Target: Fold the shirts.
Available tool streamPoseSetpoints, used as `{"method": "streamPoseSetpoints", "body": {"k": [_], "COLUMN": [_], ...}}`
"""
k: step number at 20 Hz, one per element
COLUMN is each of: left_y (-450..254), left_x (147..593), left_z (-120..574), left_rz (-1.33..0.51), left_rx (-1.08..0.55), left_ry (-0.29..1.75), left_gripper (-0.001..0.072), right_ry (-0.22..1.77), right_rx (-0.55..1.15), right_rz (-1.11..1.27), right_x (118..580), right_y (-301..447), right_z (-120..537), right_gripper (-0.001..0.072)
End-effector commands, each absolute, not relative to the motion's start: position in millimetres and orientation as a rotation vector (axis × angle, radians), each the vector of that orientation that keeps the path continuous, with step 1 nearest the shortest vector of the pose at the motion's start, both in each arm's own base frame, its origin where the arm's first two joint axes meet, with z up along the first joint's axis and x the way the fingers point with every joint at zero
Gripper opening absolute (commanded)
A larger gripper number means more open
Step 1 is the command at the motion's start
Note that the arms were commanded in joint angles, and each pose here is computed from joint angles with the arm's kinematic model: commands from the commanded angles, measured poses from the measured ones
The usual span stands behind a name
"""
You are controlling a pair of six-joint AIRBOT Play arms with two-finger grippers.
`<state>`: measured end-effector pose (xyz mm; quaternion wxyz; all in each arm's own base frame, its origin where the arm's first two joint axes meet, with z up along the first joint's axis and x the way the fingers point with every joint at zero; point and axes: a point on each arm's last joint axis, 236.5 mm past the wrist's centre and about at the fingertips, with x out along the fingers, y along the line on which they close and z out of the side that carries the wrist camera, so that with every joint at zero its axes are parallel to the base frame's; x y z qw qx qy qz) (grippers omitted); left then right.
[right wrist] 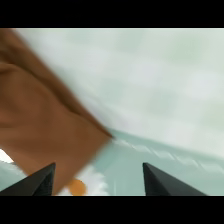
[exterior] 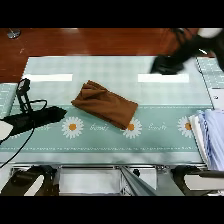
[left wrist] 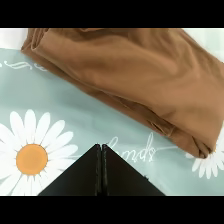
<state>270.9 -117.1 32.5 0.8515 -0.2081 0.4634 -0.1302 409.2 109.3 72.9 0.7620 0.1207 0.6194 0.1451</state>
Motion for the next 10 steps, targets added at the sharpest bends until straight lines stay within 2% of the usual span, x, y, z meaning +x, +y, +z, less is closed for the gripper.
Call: {"method": "streamPoseSetpoints", "body": {"k": [1, 3, 4, 7, 10], "left_y": [-124, -132, -137, -152, -158], "left_x": [277, 277, 278, 280, 280], "left_z": [12, 2, 0, -3, -3], "left_rz": [-0.263, -0.273, -0.282, -0.315, -0.331], "left_rx": [-0.493, -0.497, -0.492, -0.472, -0.460], "left_ry": [1.032, 1.062, 1.064, 1.056, 1.052], "left_gripper": [0.0018, 0.0018, 0.0018, 0.0018, 0.0018], "right_ry": [1.304, 1.260, 1.267, 1.363, 1.448], "right_rx": [0.548, 0.806, 0.858, 0.838, 0.850], "right_rz": [0.105, 0.139, 0.163, 0.211, 0.245], "right_x": [338, 317, 309, 299, 311], "right_y": [80, 126, 146, 189, 216], "right_z": [3, -34, -47, -81, -99], "right_gripper": [0.0623, 0.0623, 0.0623, 0.0623, 0.0623]}}
